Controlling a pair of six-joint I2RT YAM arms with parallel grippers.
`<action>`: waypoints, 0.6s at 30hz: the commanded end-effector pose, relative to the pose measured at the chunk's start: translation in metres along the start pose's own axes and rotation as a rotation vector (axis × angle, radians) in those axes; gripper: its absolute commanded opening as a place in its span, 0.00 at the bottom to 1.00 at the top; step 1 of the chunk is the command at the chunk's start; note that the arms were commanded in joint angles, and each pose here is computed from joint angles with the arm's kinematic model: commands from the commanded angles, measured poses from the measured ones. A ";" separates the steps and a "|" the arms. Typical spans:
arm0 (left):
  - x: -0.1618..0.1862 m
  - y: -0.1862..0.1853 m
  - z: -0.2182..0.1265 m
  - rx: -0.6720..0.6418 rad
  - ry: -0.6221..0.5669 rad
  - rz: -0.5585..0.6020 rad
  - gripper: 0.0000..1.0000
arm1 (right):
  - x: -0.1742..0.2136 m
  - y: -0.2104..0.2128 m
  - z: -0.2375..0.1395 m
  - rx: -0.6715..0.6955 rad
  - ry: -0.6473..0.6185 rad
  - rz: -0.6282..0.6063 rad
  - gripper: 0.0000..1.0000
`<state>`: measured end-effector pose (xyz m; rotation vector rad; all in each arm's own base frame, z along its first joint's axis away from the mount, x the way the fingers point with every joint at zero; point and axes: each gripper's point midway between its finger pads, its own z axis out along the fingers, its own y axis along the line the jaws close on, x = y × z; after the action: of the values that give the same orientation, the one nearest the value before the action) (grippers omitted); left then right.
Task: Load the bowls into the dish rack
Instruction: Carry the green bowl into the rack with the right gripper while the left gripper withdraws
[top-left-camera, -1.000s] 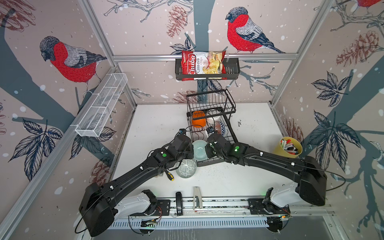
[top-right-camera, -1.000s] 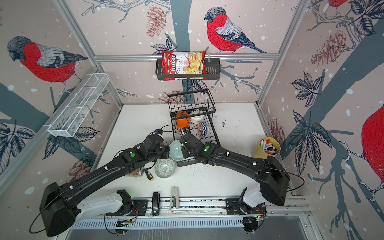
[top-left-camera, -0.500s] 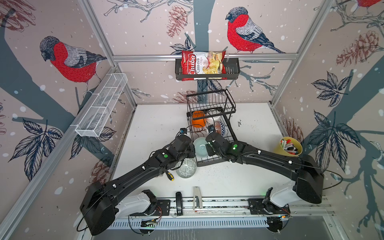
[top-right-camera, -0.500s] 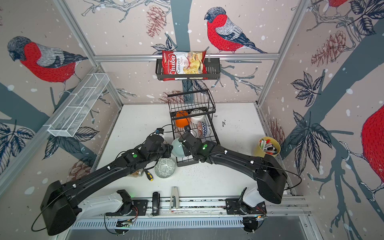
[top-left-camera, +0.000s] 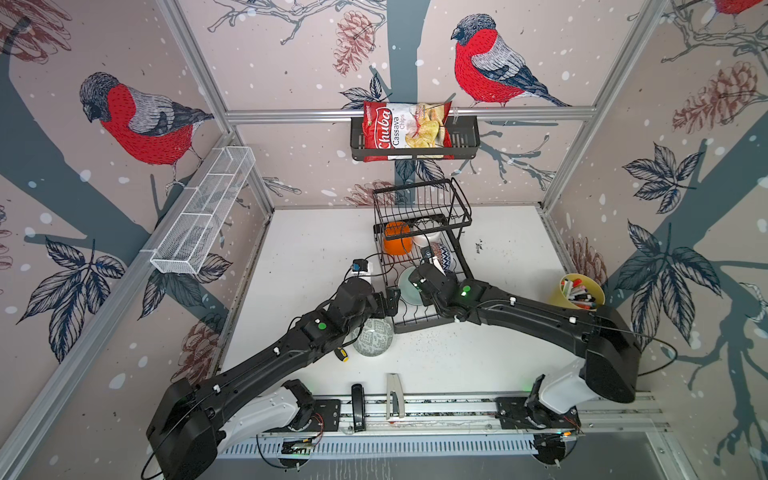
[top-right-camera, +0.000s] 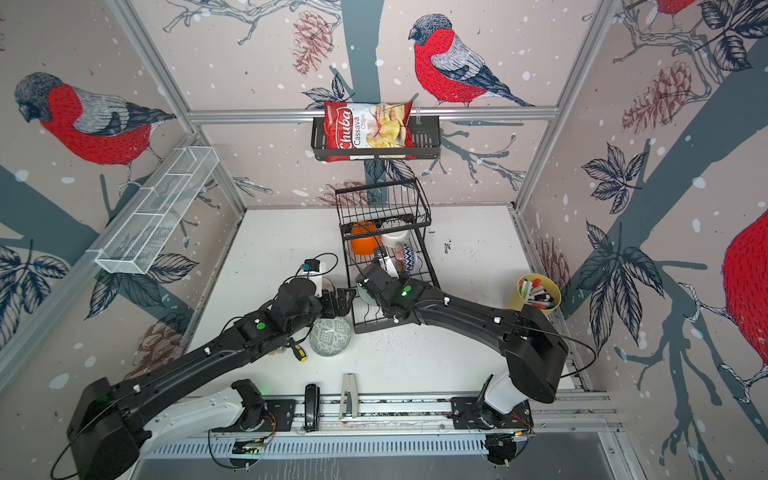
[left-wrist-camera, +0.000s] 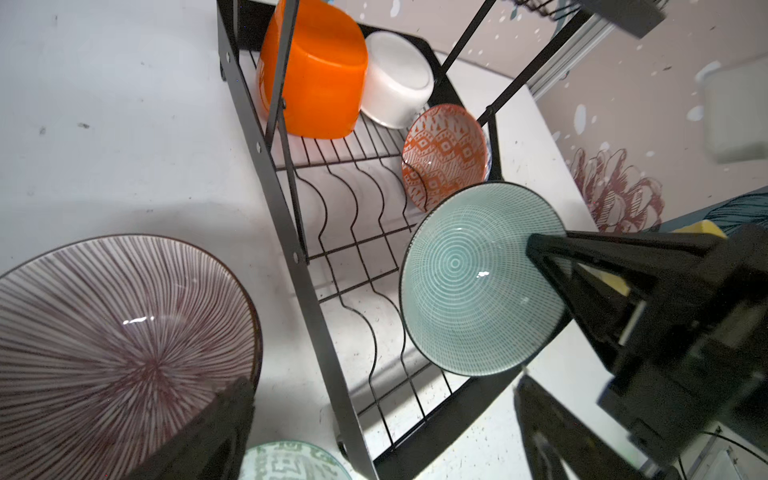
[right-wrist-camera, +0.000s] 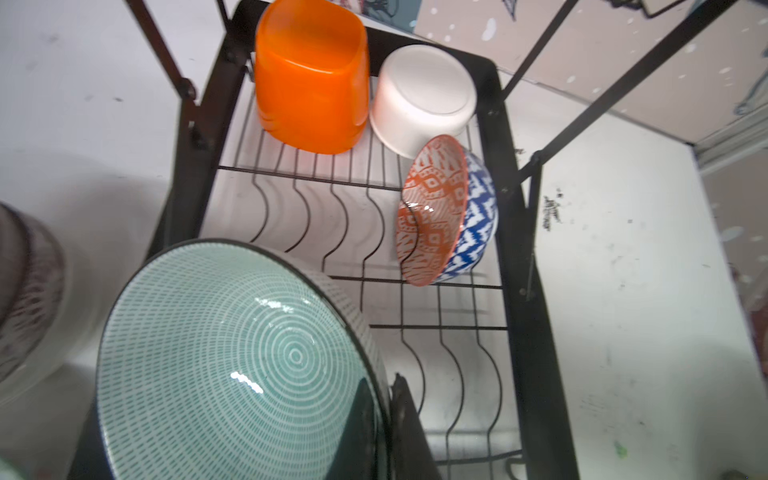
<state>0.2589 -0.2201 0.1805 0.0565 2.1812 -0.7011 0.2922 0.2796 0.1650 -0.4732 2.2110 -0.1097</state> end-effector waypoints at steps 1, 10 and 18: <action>-0.022 -0.021 -0.008 0.115 -0.109 0.014 0.96 | -0.012 -0.015 0.004 0.121 -0.040 -0.037 0.00; -0.021 -0.027 -0.016 0.190 -0.140 0.029 0.96 | -0.022 -0.015 0.019 0.236 -0.058 -0.140 0.00; -0.022 -0.019 -0.021 0.189 -0.166 0.013 0.97 | -0.027 -0.017 0.036 0.370 -0.070 -0.259 0.00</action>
<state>0.2516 -0.2202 0.2039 0.1063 2.0073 -0.8399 0.3295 0.2793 0.1518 -0.5836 2.0734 -0.5299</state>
